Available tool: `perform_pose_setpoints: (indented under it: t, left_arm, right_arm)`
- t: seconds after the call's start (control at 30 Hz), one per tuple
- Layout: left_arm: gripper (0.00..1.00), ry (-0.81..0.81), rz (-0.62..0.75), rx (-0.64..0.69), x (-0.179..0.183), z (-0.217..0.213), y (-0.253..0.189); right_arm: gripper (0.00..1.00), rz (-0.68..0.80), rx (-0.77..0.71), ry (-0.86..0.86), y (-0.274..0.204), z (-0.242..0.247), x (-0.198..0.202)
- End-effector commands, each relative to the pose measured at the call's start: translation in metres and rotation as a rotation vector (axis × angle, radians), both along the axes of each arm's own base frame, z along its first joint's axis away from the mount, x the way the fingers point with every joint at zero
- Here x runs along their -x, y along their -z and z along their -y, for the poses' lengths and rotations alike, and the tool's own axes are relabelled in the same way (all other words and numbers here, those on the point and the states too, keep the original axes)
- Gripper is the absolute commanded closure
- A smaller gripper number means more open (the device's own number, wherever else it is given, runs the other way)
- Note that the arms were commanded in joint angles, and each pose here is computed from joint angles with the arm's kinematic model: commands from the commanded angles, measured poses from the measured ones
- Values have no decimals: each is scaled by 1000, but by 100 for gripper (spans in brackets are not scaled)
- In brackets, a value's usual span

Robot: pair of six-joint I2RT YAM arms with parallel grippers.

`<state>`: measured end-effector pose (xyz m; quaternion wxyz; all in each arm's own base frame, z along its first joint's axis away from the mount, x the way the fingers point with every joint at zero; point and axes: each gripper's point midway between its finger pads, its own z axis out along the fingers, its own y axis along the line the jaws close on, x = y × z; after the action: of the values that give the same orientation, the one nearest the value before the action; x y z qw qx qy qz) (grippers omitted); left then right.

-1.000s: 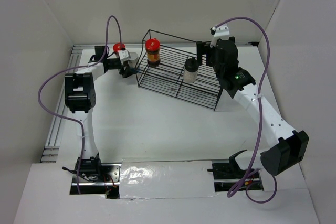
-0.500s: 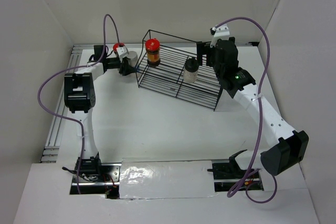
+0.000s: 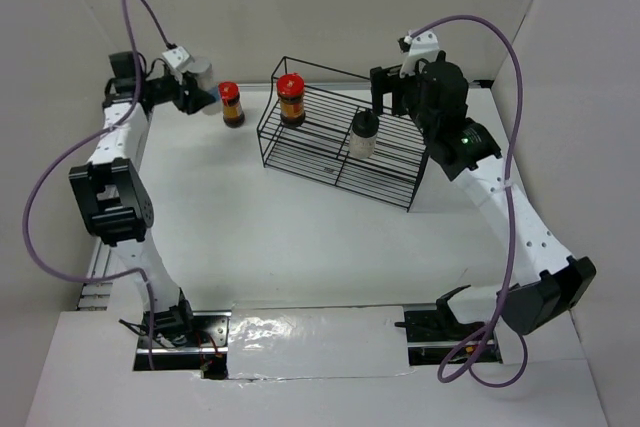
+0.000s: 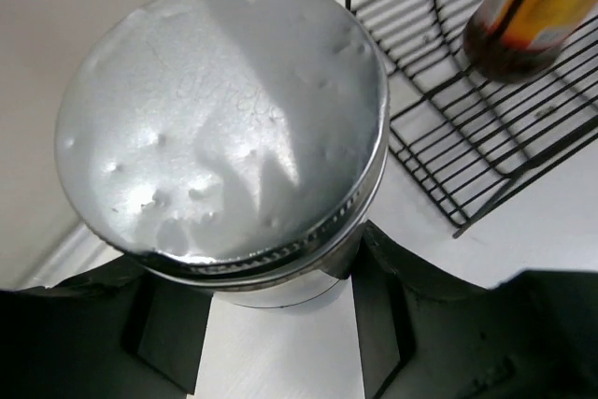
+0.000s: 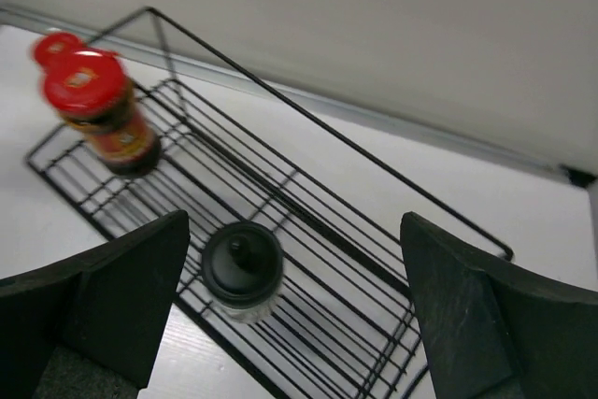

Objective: Organize the condiment bottles

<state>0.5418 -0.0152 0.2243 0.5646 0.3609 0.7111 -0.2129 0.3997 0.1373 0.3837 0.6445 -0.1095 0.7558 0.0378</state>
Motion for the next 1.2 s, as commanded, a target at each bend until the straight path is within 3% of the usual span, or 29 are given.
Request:
perform_pose_setpoints:
  t: [0.0, 0.03, 0.07, 0.1, 0.17, 0.2, 0.27, 0.43, 0.73, 1.0, 1.17]
  left_arm:
    - [100, 127, 107, 28, 46, 10, -93]
    - [100, 176, 191, -11, 53, 13, -123]
    - [100, 215, 198, -14, 63, 19, -131]
    - [100, 272, 123, 26, 86, 36, -131]
    - [100, 363, 193, -41, 109, 66, -146]
    - [100, 376, 124, -44, 123, 77, -131]
    - [100, 441, 128, -62, 150, 107, -136]
    - [100, 590, 29, 50, 202, 157, -146]
    - [100, 735, -22, 64, 245, 204, -140]
    - [100, 786, -22, 63, 265, 218, -143]
    - [100, 814, -16, 78, 275, 222, -148]
  right_arm:
    - [0, 66, 17, -274, -37, -41, 23]
    - [0, 67, 18, -329, -40, -49, 28]
    - [0, 71, 12, -381, -43, -58, 33]
    - [0, 78, -3, -466, -49, -72, 41]
    - [0, 88, -13, -562, -56, -92, 52]
    - [0, 80, -18, -634, -53, -108, 58]
    - [0, 90, -29, -724, -57, -136, 73]
    - [0, 110, -25, -904, -59, -185, 102]
    - [0, 66, -58, -877, -43, -215, 113]
    - [1, 49, -73, -870, -34, -223, 109]
    - [12, 63, -85, -852, -35, -221, 104]
